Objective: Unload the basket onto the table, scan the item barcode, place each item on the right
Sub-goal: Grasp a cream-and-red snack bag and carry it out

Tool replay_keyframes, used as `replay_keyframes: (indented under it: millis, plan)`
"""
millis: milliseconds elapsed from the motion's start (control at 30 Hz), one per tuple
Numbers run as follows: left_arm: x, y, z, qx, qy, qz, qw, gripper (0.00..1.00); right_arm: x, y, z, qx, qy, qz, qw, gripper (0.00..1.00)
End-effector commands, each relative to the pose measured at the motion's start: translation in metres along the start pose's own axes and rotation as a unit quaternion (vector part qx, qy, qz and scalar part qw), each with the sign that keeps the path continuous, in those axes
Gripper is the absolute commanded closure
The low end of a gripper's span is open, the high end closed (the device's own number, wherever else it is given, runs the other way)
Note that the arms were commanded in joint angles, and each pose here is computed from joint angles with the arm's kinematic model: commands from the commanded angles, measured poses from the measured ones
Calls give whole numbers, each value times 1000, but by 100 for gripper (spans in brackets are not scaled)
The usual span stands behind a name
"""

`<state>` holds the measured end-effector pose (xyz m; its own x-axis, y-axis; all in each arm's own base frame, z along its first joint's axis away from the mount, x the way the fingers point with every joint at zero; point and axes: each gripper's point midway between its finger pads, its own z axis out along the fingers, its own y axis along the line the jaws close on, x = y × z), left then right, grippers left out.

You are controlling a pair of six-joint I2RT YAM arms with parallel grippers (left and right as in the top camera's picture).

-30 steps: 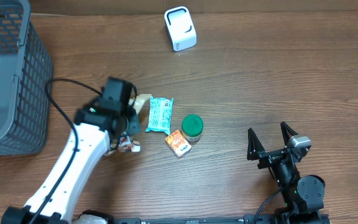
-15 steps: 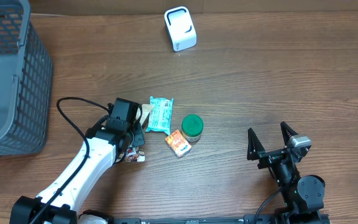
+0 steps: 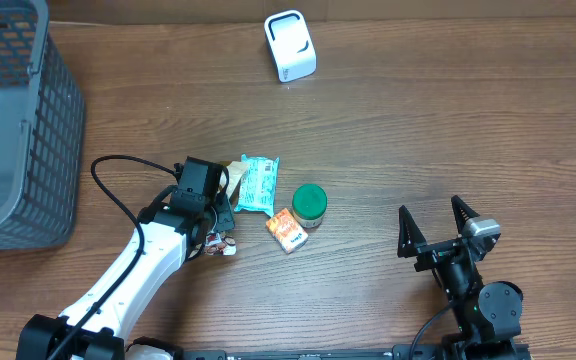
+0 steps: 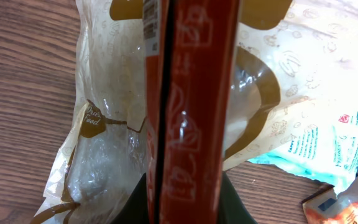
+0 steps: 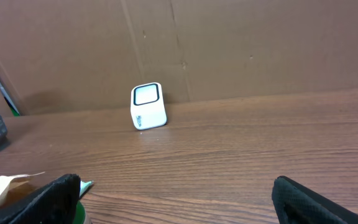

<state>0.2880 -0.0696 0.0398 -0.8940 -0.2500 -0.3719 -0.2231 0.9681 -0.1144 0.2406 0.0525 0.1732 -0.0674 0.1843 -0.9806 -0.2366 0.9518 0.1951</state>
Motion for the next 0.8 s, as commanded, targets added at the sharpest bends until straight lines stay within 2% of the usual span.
replay_keyframes:
  millis: [0,400,433,467,533,633,733,767]
  plan:
    - [3,-1,3,2,2,-3,1000,93,3,-3,0,5,0,2,1000,0]
    - [19,4,42,-23,45,4,999,90,3,-3,0,5,0,2,1000,0]
    - [19,3,44,-20,46,5,999,87,3,-3,0,5,0,2,1000,0]
    - [19,1,44,-16,48,6,999,81,3,-3,0,5,0,2,1000,0]
    - [18,-2,44,-9,48,10,999,62,3,-3,0,5,0,2,1000,0]
    - [14,-6,41,-1,47,32,998,47,3,-3,0,5,0,2,1000,0]
    - [6,-10,34,-2,49,41,998,25,3,-3,0,5,0,2,1000,0]
    - [3,-11,31,-2,50,41,998,23,3,-3,0,5,0,2,1000,0]
